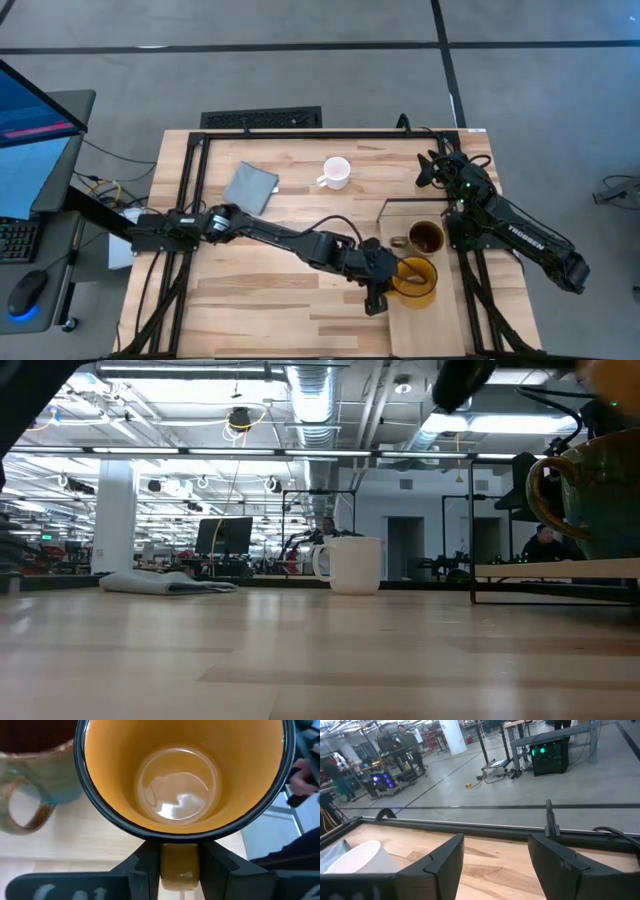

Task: Stack small to large cups/mugs on shelf
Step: Put the yellow mug on the shelf

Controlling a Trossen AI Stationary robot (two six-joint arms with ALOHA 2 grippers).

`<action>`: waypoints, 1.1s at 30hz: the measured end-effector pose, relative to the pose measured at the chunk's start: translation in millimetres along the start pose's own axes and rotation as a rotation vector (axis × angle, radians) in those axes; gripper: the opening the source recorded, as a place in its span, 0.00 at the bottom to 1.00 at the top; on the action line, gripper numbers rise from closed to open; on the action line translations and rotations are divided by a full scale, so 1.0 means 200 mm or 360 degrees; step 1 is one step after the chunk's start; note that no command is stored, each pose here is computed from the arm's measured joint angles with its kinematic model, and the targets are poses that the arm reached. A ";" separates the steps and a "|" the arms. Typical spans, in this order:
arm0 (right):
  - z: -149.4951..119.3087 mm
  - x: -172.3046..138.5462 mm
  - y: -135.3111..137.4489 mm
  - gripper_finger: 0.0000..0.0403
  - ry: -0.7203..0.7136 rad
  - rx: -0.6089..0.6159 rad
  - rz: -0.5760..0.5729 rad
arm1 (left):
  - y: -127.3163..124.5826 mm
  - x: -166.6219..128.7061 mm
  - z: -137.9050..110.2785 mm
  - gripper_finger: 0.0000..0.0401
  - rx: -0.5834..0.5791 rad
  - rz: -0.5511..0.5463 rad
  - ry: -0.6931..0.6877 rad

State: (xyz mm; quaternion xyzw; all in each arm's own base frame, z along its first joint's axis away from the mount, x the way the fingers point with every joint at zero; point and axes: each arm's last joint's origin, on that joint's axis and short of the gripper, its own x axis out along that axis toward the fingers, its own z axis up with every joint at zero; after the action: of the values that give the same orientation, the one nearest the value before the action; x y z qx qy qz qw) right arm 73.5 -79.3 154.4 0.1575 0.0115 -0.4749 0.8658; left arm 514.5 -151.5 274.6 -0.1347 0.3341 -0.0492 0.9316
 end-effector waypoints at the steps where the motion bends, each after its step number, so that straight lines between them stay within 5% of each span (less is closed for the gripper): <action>1: 0.00 0.00 0.00 0.61 0.0001 0.0000 0.0000 | 0.01 0.03 -0.02 0.21 -0.0003 0.0009 0.0034; 14: -0.02 0.01 0.00 0.61 0.0061 -0.0012 -0.0011 | 0.02 0.16 -0.10 0.21 0.0059 0.0043 0.0039; 33: -0.02 0.01 0.00 0.61 0.0062 -0.0012 -0.0012 | 0.04 0.17 -0.11 0.21 0.0112 0.0104 0.0068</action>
State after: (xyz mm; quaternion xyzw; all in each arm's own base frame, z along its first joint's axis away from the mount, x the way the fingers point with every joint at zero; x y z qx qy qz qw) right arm 75.1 -80.4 150.7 0.1634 0.0308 -0.4748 0.8642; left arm 526.0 -153.8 235.1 -0.0897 0.3561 -0.0336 0.9295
